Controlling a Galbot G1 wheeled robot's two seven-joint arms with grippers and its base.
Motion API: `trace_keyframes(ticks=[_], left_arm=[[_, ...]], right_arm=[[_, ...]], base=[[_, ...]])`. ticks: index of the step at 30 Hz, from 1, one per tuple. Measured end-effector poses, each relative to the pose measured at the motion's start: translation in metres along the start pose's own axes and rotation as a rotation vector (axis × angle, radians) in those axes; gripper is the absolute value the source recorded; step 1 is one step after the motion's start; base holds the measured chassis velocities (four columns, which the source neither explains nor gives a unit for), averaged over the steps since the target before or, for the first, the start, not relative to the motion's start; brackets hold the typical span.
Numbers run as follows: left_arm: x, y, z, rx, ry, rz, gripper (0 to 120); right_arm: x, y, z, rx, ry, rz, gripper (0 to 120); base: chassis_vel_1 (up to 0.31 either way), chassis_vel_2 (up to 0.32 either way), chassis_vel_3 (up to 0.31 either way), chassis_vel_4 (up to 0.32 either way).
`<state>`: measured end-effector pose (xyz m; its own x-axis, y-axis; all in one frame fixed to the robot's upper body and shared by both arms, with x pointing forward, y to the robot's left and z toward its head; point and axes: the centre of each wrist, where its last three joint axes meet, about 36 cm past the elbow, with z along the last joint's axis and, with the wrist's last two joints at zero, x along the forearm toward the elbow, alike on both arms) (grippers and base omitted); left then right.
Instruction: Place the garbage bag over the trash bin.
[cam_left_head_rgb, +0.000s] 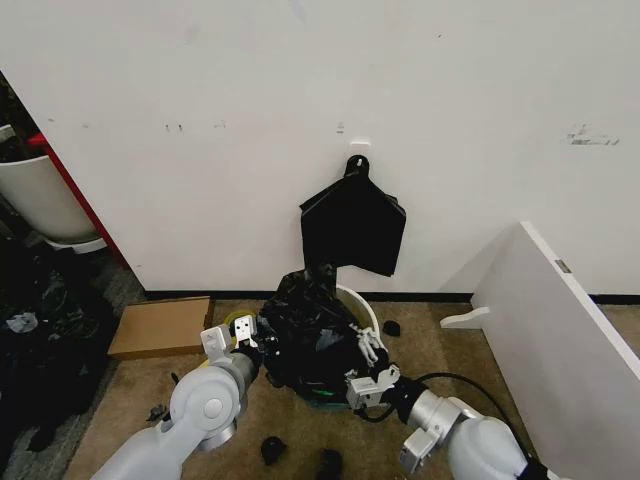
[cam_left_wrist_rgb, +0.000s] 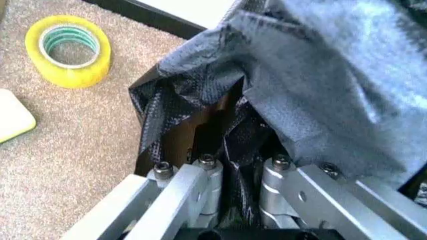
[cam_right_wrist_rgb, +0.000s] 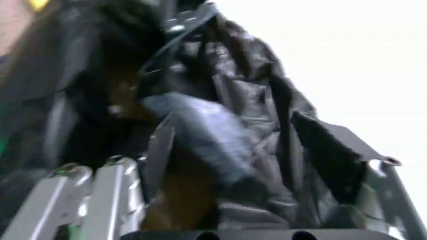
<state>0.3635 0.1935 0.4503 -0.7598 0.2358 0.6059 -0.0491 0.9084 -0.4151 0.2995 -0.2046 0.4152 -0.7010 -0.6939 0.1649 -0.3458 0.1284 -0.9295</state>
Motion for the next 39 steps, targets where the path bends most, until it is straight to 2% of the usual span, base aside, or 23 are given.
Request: trace_keyframes(ticks=[2,9,13,19,21,26,27,39], left_arm=[[0.0,0.0,0.001,0.001,0.003,0.001,4],[0.001,-0.001,0.006,0.005,0.018,0.005,4],[0.004,-0.003,0.008,0.004,0.021,0.014,4],[0.004,-0.002,0.008,-0.001,0.021,0.014,4],[0.004,-0.002,0.008,-0.001,0.021,0.014,4],[0.003,-0.002,0.007,-0.002,0.019,0.014,4],[0.003,-0.002,0.007,-0.002,0.019,0.014,4],[0.002,-0.001,0.007,-0.001,0.02,0.013,4]], right_arm=[[-0.001,0.0,0.001,0.016,-0.003,-0.03,57],[-0.011,-0.001,0.001,0.103,-0.005,-0.06,63],[-0.017,-0.004,0.006,0.148,-0.004,-0.088,56],[-0.017,-0.004,0.01,0.167,0.0,-0.108,30],[-0.016,-0.004,0.011,0.17,0.002,-0.114,26],[-0.012,-0.009,0.016,0.188,0.01,-0.142,7],[-0.012,-0.009,0.017,0.19,0.011,-0.141,0],[-0.001,-0.015,0.017,0.261,0.014,-0.122,0]], base=[[0.0,0.0,0.0,0.0],[0.0,0.0,0.0,0.0],[0.0,0.0,0.0,0.0],[0.0,0.0,0.0,0.0],[0.0,0.0,0.0,0.0],[0.0,0.0,0.0,0.0],[0.0,0.0,0.0,0.0],[0.0,0.0,0.0,0.0]])
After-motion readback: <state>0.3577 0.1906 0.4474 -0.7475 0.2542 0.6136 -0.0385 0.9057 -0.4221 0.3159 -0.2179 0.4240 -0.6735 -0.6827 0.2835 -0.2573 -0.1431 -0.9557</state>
